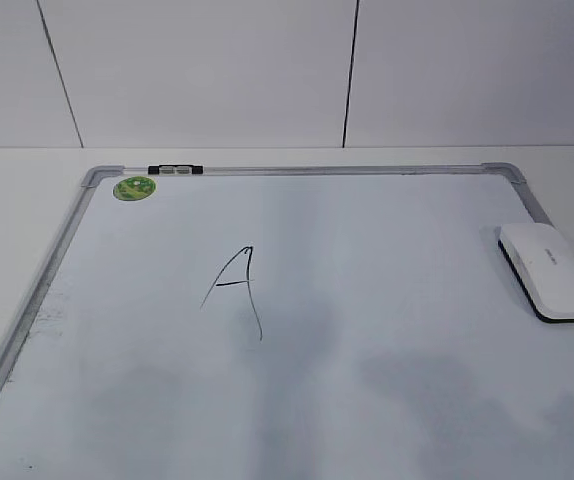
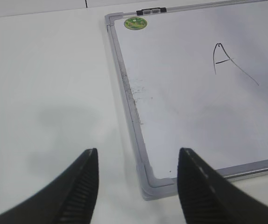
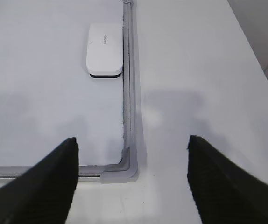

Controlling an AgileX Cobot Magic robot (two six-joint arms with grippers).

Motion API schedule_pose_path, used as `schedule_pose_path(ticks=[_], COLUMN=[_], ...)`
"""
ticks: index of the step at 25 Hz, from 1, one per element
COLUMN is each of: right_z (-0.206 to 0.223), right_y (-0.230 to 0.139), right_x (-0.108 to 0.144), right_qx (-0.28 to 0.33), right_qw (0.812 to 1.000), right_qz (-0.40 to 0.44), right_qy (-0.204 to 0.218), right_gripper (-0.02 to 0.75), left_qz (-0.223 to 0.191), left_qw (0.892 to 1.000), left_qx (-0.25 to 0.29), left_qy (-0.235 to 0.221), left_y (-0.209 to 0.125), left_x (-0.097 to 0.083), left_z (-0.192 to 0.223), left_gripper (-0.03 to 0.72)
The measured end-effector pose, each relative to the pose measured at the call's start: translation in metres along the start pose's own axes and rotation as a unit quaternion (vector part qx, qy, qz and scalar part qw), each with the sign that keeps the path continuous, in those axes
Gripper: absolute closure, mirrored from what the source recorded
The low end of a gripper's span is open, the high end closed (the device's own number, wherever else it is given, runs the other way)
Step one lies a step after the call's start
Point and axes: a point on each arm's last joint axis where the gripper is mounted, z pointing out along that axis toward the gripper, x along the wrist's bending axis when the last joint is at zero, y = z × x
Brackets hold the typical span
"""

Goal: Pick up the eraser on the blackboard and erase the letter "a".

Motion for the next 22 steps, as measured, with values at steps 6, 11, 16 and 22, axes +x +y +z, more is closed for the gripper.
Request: schedule_pose_path(ticks=[6,11,16,22], right_z=[-0.0001,-0.0002,-0.0002,-0.0002], right_y=[0.0001,0.0001,0.0001,0.0001], right_x=[0.0036,0.0046,0.0046,0.0047], right_qx=[0.0,0.0,0.0,0.0], right_qw=[1.0,1.0,1.0,1.0], right_qz=[0.009,0.008,0.008,0.008], right_qy=[0.02,0.025,0.025,0.026], right_gripper=[0.16,0.16,0.16,0.16], left_qz=[0.0,0.0,0.0,0.001], left_qw=[1.0,1.0,1.0,1.0], left_qx=[0.0,0.0,0.0,-0.001], left_qy=[0.0,0.0,0.0,0.003], left_y=[0.0,0.0,0.0,0.0001], left_x=[0.0,0.0,0.0,0.0006], left_z=[0.0,0.0,0.0,0.0], left_gripper=[0.276,0.276,0.276,0.276])
